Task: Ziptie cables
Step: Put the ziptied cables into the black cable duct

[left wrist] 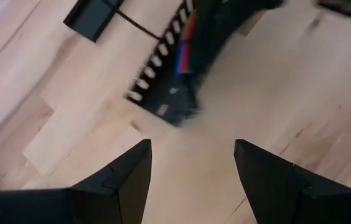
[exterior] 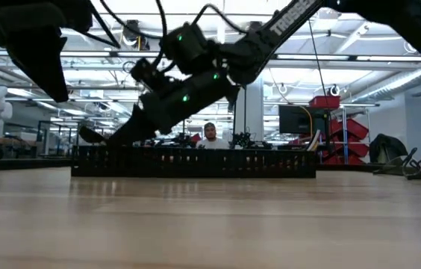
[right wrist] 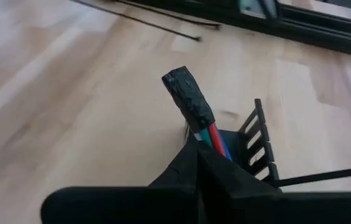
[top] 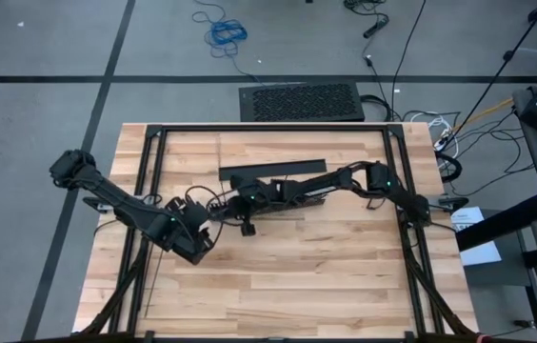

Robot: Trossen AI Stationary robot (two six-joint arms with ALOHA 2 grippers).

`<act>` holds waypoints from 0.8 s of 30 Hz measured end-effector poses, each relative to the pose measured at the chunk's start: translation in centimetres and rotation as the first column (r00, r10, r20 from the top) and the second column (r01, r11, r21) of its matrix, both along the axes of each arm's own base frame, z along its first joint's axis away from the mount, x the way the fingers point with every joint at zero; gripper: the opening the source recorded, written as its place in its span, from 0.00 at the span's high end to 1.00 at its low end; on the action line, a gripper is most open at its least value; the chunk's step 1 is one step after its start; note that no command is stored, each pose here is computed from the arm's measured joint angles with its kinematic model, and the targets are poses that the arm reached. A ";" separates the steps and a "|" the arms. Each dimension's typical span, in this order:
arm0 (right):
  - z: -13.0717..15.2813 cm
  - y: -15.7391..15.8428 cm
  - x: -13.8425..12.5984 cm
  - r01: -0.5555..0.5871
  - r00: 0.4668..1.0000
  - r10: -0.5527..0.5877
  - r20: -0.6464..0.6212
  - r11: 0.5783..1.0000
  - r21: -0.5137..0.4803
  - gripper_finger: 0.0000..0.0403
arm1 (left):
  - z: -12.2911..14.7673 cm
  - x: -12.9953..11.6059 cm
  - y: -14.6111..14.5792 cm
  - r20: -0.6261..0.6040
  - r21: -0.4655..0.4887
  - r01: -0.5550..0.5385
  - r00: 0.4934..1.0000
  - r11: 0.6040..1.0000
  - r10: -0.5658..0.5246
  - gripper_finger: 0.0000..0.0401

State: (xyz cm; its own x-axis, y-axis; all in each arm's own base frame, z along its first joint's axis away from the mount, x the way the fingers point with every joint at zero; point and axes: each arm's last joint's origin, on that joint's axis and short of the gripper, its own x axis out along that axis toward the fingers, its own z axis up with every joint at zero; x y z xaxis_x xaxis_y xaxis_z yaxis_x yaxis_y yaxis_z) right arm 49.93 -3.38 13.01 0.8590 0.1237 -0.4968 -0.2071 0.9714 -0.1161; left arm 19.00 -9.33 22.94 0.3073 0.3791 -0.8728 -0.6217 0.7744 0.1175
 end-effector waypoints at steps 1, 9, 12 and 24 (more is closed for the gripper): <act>-0.1 -0.5 0.1 0.013 1.000 -0.013 0.002 1.000 0.008 1.00 | 0.0 0.1 0.0 0.008 0.001 0.001 1.000 1.000 -0.001 0.44; -0.4 -1.9 -0.1 0.044 0.999 -0.042 -0.031 0.997 0.063 1.00 | 0.2 0.4 0.3 0.055 0.100 0.016 0.998 0.995 -0.021 0.44; -0.4 -1.7 -0.1 0.031 0.999 -0.029 -0.031 0.997 0.065 1.00 | 0.1 1.2 0.7 0.072 0.118 0.039 0.996 0.992 -0.047 0.44; -0.9 -1.2 -0.3 0.014 0.997 -0.008 -0.071 0.997 0.082 1.00 | -4.5 1.6 4.3 0.005 0.090 0.013 1.000 0.996 -0.014 0.44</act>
